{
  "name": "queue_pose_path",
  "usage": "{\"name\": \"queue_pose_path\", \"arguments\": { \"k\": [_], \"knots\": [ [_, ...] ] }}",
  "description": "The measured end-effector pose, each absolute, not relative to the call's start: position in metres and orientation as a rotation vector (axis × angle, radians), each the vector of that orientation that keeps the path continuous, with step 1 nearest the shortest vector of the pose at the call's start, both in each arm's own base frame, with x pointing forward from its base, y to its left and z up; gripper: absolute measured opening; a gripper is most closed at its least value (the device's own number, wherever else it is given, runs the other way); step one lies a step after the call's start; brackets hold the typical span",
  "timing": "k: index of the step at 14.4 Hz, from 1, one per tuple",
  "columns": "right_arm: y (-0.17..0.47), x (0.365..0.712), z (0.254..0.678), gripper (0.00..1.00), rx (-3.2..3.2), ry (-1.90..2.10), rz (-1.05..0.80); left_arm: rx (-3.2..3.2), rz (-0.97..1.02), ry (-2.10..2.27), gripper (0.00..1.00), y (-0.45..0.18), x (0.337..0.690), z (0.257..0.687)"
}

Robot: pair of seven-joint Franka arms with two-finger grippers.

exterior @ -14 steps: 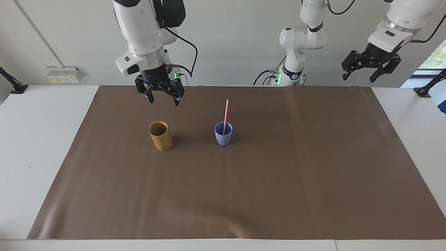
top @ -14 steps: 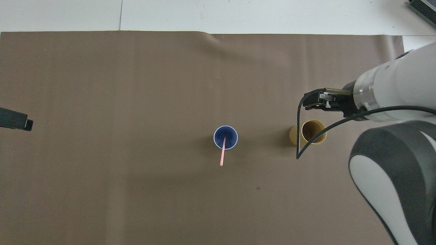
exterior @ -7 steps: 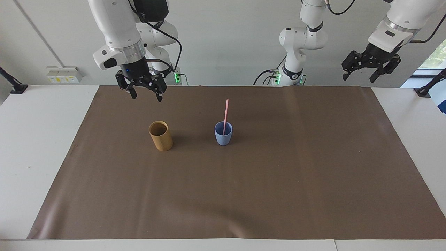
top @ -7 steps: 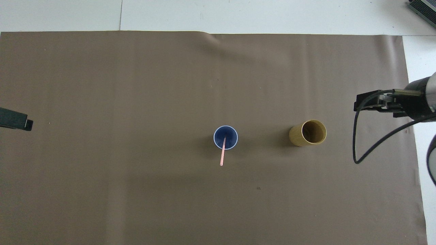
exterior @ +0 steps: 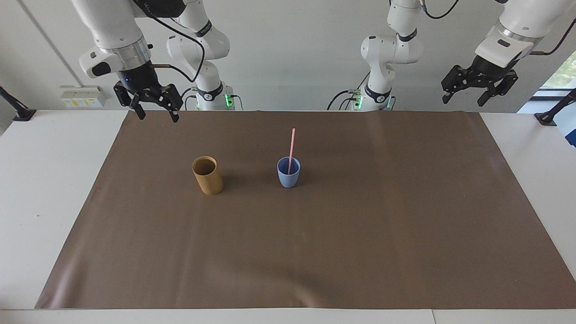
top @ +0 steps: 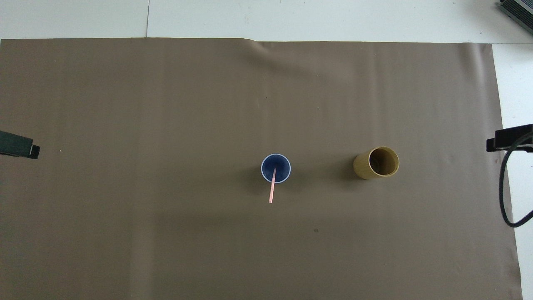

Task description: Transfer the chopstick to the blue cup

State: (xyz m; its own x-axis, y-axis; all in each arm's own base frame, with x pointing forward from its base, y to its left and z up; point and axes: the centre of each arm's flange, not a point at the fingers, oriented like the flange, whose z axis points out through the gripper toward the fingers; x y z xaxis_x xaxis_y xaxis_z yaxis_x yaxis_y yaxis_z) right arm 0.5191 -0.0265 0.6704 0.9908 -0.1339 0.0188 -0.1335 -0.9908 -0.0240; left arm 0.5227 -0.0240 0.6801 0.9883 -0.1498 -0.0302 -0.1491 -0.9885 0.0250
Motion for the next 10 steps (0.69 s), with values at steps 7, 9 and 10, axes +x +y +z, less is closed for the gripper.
{"name": "queue_pose_path", "arguments": {
  "k": [7,9,10],
  "knots": [
    [-0.0203,0.5189,0.6646,1.00,-3.181,0.125,0.001,3.110,-0.050,-0.233,1.00,-0.0237,0.5227,0.6801],
    [-0.0185,0.5181,0.6665,1.00,-3.180,0.120,0.004,3.110,-0.050,-0.233,1.00,-0.0236,0.5227,0.6801],
    [-0.0172,0.5180,0.6664,1.00,-3.171,0.117,0.006,3.110,-0.050,-0.233,1.00,-0.0236,0.5227,0.6801]
  ]
}}
